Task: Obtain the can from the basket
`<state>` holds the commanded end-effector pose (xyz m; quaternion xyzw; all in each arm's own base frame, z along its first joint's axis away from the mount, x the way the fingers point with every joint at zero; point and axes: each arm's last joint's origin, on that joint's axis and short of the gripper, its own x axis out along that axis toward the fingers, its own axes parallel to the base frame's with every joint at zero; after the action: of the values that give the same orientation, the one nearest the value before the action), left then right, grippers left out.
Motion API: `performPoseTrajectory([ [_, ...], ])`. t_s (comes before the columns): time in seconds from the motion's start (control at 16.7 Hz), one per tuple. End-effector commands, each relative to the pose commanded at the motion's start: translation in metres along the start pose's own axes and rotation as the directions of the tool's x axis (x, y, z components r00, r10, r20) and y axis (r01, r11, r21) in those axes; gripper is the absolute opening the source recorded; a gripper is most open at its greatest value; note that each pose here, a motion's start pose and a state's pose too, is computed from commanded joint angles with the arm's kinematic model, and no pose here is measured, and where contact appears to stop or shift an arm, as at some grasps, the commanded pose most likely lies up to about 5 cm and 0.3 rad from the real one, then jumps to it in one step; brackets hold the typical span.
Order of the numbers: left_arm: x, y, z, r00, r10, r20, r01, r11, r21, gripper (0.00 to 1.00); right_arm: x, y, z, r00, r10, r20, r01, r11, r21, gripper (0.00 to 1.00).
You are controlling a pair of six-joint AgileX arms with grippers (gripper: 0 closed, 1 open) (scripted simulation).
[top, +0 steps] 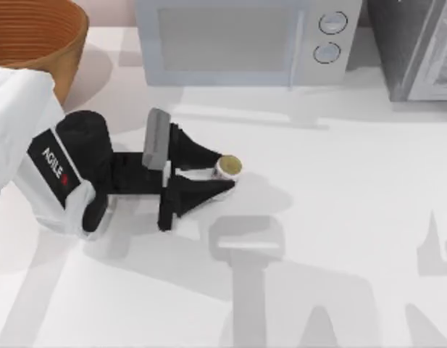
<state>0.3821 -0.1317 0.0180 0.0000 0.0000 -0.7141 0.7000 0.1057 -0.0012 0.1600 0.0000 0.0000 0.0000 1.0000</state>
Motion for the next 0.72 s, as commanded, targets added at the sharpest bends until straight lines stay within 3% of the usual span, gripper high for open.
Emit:
performPoseTrajectory([
  [0.24,0.0000,0.0000,0.0000,1.000,0.000,0.000,0.000,1.000,0.000,0.00,0.0000,0.0000,0.0000,1.000,0.000,0.000,0.000,1.000,0.000,1.00],
  [0.72,0.0000,0.0000,0.0000,1.000,0.000,0.000,0.000,1.000,0.000,0.60,0.0000,0.0000,0.0000,1.000,0.000,0.000,0.000,1.000,0.000,1.00],
])
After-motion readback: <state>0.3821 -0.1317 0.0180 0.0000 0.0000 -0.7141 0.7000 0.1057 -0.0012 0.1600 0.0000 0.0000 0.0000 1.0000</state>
